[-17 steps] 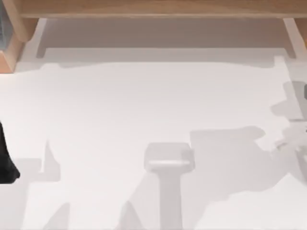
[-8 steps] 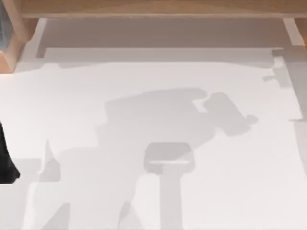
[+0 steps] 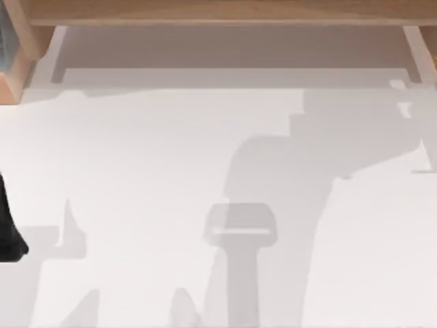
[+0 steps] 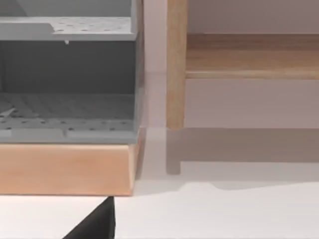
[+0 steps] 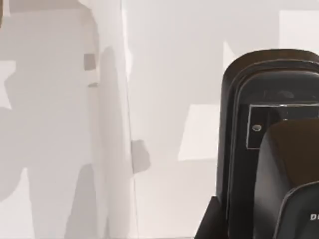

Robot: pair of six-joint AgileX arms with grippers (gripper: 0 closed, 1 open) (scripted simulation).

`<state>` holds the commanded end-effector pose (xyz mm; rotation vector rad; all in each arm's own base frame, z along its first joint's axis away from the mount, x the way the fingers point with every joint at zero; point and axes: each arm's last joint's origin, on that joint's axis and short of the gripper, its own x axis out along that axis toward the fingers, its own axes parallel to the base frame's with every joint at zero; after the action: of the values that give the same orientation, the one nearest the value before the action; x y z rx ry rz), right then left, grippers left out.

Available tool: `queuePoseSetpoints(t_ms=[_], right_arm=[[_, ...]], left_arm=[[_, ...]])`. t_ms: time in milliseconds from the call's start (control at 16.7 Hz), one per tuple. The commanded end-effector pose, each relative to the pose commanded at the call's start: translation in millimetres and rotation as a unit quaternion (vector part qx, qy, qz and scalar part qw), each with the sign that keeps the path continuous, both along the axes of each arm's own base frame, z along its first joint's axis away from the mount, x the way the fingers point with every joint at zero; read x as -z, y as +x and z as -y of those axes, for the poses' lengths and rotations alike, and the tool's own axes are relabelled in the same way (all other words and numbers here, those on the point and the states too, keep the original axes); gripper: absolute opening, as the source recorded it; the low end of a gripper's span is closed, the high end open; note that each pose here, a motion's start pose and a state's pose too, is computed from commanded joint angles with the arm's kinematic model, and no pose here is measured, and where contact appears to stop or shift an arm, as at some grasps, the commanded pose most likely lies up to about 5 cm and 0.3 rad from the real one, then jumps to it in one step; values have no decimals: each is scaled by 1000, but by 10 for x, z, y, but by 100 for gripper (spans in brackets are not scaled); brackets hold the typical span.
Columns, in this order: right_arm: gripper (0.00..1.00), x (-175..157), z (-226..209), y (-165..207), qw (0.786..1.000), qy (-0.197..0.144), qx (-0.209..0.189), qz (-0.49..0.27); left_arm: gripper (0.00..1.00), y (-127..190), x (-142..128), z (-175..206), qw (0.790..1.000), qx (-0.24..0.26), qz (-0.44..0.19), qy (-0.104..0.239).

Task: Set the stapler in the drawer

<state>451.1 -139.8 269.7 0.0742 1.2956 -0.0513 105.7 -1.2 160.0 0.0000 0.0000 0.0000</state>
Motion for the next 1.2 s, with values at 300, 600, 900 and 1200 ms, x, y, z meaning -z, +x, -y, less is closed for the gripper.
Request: queuePoseSetpoints(t_ms=[300,600,900,1200], right_arm=[[0,880,382,213,994,-8,-17,-108],[0,1066,393,225,990,-7,-28,-137],[0,861,391,218,994,-5,-17,-106],[0,74,504,-31,999,-9,42,-19]], left_arm=[[100,0,0,0,1000,0,0,0],[100,0,0,0,1000,0,0,0],[100,0,0,0,1000,0,0,0],[100,0,0,0,1000,0,0,0]])
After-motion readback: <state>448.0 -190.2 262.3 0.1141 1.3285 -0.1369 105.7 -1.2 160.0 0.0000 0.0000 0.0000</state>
